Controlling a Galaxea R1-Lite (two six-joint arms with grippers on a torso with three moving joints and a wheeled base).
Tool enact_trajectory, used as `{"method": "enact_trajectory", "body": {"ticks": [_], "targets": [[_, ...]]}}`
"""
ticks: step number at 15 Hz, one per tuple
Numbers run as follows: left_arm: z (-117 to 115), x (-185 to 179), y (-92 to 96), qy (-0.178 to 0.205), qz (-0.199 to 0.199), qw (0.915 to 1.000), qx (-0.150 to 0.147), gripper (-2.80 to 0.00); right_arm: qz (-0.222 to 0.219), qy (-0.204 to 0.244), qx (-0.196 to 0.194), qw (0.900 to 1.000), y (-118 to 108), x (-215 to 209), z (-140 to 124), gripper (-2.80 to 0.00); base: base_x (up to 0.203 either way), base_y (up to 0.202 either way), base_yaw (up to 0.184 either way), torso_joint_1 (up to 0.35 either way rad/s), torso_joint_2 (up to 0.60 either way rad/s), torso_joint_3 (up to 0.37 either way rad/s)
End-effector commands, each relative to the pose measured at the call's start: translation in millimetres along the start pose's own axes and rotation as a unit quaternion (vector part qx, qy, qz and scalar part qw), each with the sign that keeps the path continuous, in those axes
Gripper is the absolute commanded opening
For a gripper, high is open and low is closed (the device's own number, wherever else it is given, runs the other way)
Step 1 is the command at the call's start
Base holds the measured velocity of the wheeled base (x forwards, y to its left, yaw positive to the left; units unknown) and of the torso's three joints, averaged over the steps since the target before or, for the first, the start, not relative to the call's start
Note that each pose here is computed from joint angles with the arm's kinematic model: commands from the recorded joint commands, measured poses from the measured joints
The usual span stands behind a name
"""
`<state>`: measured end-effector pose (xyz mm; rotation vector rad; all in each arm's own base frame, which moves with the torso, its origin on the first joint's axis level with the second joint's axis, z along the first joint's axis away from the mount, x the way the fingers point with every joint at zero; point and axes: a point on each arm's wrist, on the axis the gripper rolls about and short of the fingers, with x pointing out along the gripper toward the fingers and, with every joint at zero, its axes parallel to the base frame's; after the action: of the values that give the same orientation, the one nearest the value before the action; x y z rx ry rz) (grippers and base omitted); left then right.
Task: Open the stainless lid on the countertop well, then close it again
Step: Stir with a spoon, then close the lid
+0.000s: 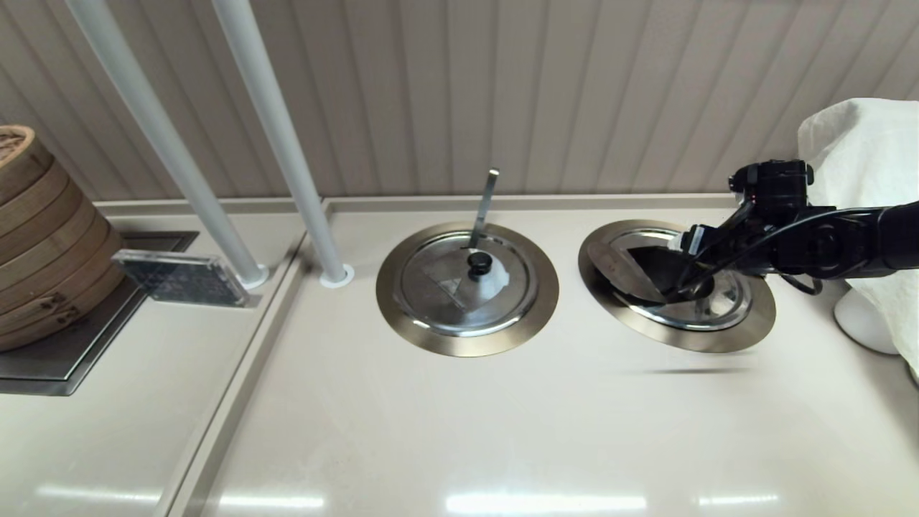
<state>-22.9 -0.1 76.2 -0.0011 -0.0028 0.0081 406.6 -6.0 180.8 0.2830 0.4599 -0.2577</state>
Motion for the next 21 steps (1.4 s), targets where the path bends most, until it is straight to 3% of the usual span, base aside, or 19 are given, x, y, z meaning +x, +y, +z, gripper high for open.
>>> {"method": "enact_trajectory", "body": {"ticks": [1, 6, 9, 14, 17, 21], "targets": [[0, 0, 0.0, 0.0, 0.001, 1.0, 0.0, -2.8, 0.008, 0.0, 0.004, 1.0, 3, -24, -2, 0.0, 0.0, 0.0, 0.0, 0.0, 0.0, 0.0], [0, 0, 0.0, 0.001, 0.001, 1.0, -0.001, -2.8, 0.001, 0.022, 0.01, 1.0, -1, -45, 1, 0.0, 0.0, 0.0, 0.0, 0.0, 0.0, 0.0], [0, 0, 0.0, 0.0, 0.001, 1.0, 0.0, -2.8, -0.018, 0.035, 0.015, 0.999, -10, -36, 8, 0.0, 0.0, 0.0, 0.0, 0.0, 0.0, 0.0], [0, 0, 0.0, 0.0, 0.0, 1.0, 0.0, -2.8, -0.061, 0.01, 0.045, 0.997, -32, 4, 67, 0.0, 0.0, 0.0, 0.0, 0.0, 0.0, 0.0], [0, 0, 0.0, 0.0, 0.001, 1.0, 0.0, -2.8, -0.077, 0.045, 0.05, 0.995, -25, 5, 58, 0.0, 0.0, 0.0, 0.0, 0.0, 0.0, 0.0], [0, 0, 0.0, 0.0, 0.0, 1.0, 0.0, -2.8, -0.061, 0.111, 0.05, 0.991, -14, -42, 27, 0.0, 0.0, 0.0, 0.0, 0.0, 0.0, 0.0]]}}
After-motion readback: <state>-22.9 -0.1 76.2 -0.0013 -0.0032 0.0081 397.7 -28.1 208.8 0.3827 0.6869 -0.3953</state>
